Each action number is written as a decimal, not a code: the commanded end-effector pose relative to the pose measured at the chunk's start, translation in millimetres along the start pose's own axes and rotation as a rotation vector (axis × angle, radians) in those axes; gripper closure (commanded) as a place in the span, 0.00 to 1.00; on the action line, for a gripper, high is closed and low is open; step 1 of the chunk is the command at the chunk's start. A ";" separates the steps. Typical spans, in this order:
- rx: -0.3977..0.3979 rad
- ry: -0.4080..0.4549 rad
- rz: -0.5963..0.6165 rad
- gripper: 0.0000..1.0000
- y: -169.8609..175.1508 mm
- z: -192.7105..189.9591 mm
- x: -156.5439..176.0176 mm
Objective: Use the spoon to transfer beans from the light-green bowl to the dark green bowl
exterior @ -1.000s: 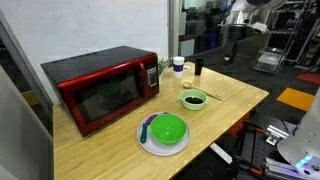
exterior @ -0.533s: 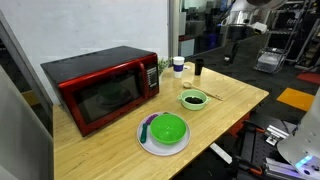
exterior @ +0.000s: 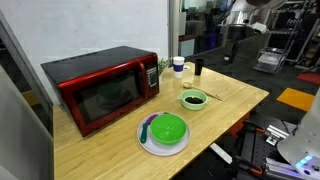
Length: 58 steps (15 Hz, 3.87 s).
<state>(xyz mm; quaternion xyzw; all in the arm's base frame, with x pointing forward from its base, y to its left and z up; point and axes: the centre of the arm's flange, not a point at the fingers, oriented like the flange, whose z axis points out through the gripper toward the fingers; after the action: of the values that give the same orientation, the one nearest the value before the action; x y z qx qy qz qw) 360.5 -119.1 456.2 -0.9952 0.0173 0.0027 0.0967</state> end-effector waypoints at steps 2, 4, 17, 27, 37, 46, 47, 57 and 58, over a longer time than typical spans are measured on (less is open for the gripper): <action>0.011 0.073 0.047 0.00 52.1 -1.3 17.6; 0.008 0.097 0.055 0.00 72.5 1.6 24.9; -0.122 0.182 0.081 0.00 106.7 76.8 64.8; -0.132 0.179 0.064 0.00 113.7 93.7 75.1; -0.195 0.173 0.021 0.00 129.8 160.6 86.1; -0.230 0.140 -0.019 0.00 125.4 213.9 91.0; -0.232 0.143 -0.019 0.00 125.6 215.7 91.3; -0.227 0.205 -0.031 0.00 129.6 226.5 92.3; -0.226 0.207 -0.041 0.00 129.1 227.2 92.5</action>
<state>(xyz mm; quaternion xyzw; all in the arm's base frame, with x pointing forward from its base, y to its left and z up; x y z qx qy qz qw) 449.4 -200.1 218.7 -0.9959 0.0208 -0.0860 -0.0200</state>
